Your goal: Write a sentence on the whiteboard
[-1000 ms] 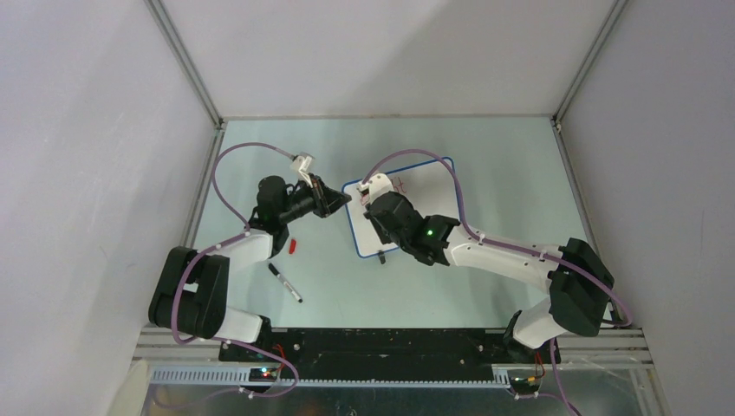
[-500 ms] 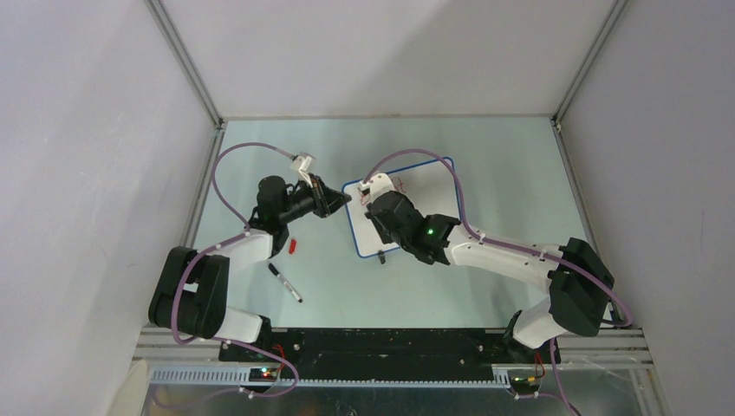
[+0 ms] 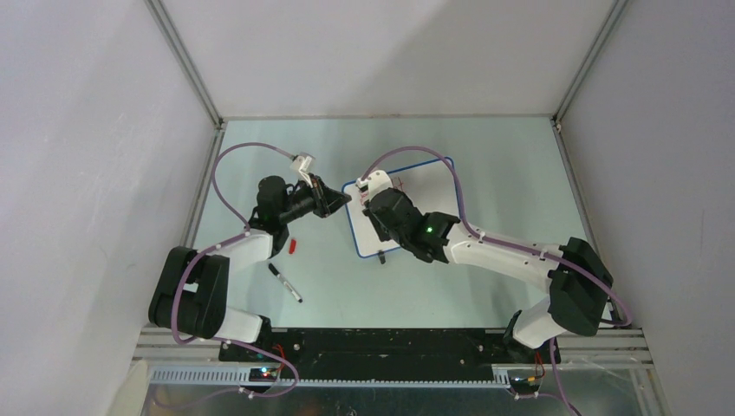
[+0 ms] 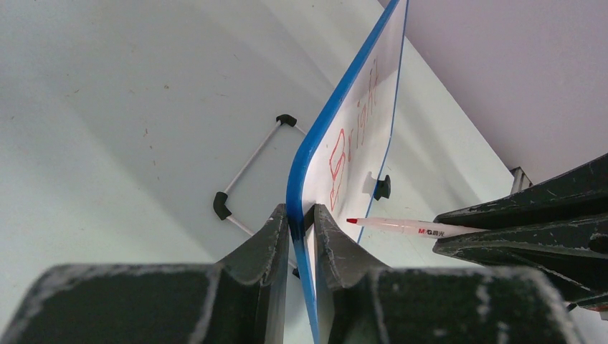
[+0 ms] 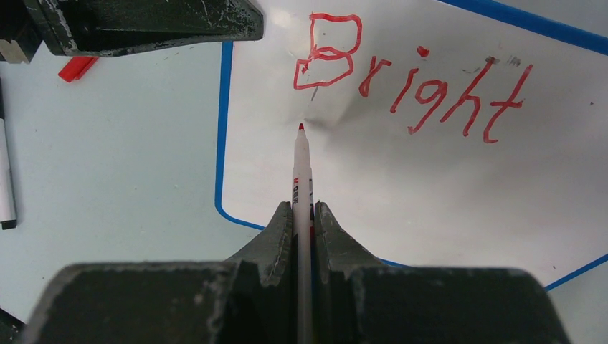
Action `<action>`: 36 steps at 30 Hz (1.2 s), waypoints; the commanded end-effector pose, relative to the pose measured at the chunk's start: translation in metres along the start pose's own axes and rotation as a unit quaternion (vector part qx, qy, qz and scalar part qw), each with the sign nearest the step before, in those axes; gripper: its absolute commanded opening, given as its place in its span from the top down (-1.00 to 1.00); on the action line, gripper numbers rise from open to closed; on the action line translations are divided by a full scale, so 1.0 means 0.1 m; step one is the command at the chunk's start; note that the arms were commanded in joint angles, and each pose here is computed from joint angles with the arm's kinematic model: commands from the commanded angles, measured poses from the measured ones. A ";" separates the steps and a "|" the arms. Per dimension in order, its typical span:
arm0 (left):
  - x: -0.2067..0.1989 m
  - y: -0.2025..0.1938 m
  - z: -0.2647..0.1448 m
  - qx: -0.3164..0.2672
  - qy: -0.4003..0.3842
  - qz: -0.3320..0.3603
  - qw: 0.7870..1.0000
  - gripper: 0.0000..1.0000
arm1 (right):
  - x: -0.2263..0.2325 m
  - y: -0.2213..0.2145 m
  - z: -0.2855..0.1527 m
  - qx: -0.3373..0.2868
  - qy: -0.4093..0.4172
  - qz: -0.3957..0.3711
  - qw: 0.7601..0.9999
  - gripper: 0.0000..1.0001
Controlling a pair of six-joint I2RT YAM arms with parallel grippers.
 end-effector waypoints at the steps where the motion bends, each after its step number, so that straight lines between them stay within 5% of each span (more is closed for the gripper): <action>1: -0.07 0.08 0.00 -0.006 -0.010 0.020 1.000 0.61 | 0.03 0.21 0.00 -0.026 0.006 0.010 1.000 1.00; 36: -0.07 0.08 0.00 -0.006 -0.009 0.020 1.000 0.61 | 0.04 0.19 0.07 -0.002 0.002 0.002 1.000 1.00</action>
Point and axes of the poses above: each gripper's point midway between its finger pads, its own z axis out along the fingers, its own x axis along the line the jaws close on, y = z × x, the point moved 6 cm from there along -z, back along the fingers, and after that the axes turned 10 degrees about -z, right-handed, at the moved point
